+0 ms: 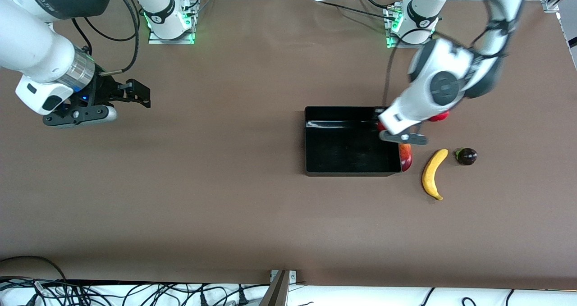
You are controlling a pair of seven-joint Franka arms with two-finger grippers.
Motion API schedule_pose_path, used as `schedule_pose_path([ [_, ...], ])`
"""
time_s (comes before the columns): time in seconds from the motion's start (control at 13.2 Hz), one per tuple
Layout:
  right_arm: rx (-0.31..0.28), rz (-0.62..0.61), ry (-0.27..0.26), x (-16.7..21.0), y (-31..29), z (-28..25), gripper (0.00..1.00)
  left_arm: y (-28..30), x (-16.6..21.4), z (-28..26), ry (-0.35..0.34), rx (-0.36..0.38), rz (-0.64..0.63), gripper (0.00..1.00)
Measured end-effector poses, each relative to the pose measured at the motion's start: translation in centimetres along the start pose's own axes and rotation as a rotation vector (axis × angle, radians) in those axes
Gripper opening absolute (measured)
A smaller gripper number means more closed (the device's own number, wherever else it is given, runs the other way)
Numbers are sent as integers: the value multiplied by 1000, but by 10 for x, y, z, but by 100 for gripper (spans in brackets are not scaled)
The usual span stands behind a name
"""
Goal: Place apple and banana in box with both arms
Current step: 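Lower the small apple into the black box and open the left gripper, then move the left gripper to the yellow banana and grasp it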
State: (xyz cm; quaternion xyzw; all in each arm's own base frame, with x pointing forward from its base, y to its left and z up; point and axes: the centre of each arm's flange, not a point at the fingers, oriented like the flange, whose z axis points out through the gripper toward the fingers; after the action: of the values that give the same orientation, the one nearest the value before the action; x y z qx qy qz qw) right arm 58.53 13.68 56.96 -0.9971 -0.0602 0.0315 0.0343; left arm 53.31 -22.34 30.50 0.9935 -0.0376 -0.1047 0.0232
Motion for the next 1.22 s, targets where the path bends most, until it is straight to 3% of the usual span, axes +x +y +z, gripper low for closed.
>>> schedule_pose_path([
  [0.3,16,59,12,-13,45,-23,100,1,-2,82,25,4,-19,67],
  [0.53,-25,59,23,-44,47,-34,100,-4,-7,105,14,3,-23,67],
  [0.68,-31,53,29,-53,44,-33,100,-5,-7,112,10,1,-25,82],
  [0.84,-31,49,48,-49,42,-29,100,-8,1,90,4,8,-34,100],
  [0.99,-41,48,54,-45,43,-25,100,-23,20,17,-42,57,-39,100],
  [1.22,-68,46,64,-45,46,-27,100,-100,51,-67,0,134,61,100],
])
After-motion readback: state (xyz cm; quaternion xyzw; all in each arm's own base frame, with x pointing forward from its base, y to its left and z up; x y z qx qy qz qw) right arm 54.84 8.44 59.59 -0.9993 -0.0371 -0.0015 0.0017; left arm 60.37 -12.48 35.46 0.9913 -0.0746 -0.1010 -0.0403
